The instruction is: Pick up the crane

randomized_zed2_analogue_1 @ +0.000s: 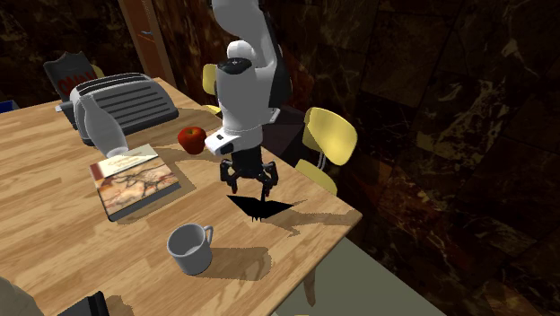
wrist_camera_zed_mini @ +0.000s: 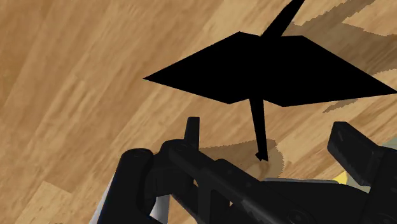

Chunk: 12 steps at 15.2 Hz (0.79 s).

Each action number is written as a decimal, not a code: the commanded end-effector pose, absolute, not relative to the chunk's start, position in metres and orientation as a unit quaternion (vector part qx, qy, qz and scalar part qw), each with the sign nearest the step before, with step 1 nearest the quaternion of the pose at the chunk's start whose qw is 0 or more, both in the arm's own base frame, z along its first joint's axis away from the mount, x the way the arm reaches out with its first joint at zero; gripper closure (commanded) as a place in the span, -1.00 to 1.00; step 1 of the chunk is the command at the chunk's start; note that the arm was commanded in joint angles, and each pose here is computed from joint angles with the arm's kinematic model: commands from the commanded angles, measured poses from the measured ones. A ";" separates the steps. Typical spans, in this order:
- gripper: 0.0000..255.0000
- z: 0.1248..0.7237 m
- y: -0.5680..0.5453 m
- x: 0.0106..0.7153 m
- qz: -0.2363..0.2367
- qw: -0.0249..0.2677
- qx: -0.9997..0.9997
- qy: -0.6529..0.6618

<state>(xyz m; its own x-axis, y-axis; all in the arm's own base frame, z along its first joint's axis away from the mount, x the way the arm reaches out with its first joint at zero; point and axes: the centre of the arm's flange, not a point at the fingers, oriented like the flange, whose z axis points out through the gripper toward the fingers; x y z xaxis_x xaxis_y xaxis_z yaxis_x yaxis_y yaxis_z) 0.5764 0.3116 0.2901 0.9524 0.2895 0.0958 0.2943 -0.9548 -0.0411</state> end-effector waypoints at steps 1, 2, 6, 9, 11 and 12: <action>-1.00 0.278 0.329 0.590 -0.051 0.030 -0.986 -0.154; -1.00 0.278 0.331 0.590 -0.051 0.030 -0.986 -0.154; -1.00 0.257 0.331 0.590 -0.051 0.030 -0.986 -0.154; -1.00 0.238 0.331 0.590 -0.051 0.030 -0.986 -0.154; -1.00 0.238 0.331 0.590 -0.051 0.030 -0.986 -0.154; 1.00 0.237 0.331 0.590 -0.051 0.030 -0.986 -0.154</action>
